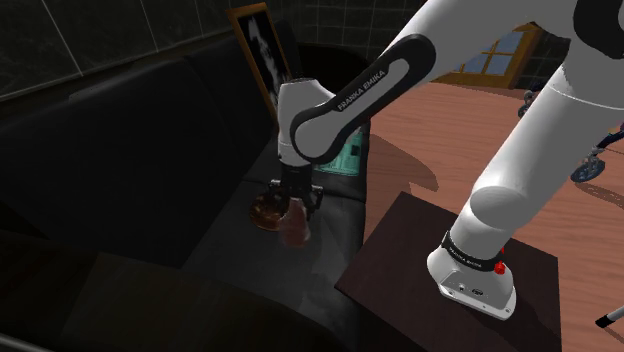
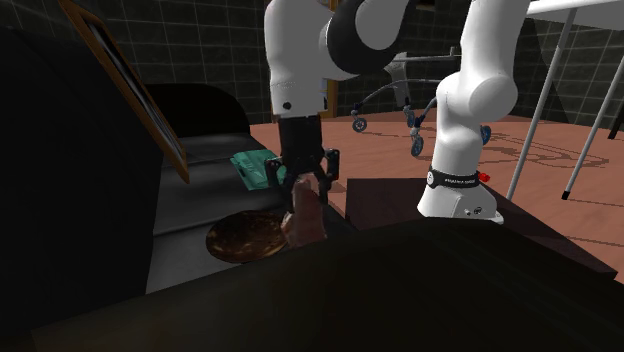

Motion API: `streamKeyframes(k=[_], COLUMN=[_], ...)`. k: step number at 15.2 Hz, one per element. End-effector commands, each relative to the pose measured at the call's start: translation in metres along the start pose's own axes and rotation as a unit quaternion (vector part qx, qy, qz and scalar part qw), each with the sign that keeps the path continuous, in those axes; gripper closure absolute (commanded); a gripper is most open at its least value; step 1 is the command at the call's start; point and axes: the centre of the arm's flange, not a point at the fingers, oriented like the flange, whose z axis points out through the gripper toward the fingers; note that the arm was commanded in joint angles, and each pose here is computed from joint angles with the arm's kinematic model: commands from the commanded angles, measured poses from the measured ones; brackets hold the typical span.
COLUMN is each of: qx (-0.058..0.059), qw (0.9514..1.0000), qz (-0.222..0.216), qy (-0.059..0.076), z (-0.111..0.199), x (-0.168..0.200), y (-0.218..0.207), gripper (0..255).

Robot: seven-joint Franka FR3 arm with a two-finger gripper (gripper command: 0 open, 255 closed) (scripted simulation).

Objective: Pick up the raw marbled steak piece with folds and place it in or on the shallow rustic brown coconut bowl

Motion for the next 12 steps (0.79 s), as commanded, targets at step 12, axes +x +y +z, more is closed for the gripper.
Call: streamKeyframes(k=[12], qx=[0.000], qw=[1.0000], qz=[0.000], qy=[0.001], z=[0.012], x=[0.080], y=[-0.086], gripper=[255])
